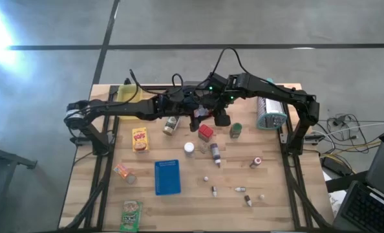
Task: Pick & Place Kitchen Items
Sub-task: Put the red cereal box into the yellow bin
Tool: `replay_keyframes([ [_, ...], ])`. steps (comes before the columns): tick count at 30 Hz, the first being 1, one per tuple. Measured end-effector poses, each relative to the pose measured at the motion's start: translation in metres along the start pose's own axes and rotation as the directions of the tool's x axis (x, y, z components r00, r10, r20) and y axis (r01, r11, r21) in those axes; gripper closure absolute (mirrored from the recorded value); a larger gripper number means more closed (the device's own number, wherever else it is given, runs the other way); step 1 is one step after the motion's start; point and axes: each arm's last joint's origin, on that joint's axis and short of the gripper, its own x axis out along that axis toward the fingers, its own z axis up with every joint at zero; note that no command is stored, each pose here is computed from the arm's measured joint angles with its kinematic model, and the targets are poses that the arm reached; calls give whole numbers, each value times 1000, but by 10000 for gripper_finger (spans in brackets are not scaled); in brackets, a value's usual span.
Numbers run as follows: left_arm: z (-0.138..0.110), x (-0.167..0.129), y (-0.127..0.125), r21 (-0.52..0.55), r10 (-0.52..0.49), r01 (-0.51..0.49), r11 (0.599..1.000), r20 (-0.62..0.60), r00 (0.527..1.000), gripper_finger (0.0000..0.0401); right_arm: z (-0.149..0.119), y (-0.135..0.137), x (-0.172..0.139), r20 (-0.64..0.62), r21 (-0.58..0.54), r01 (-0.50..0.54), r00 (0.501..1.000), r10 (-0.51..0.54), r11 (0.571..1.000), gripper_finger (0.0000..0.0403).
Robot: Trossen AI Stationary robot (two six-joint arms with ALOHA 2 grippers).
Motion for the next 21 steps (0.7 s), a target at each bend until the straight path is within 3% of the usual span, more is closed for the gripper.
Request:
replay_keyframes([
  [13, 0, 0, 0, -2, 0, 0, 1000, -2, 1000, 168, 0, 0, 0, 1, 0, -1, 1000, 1, 1000, 261],
  [21, -1, 0, 0, -9, -2, 2, 1000, -5, 1000, 202, 0, 0, 0, 2, 14, 1, 1000, -1, 1000, 225],
])
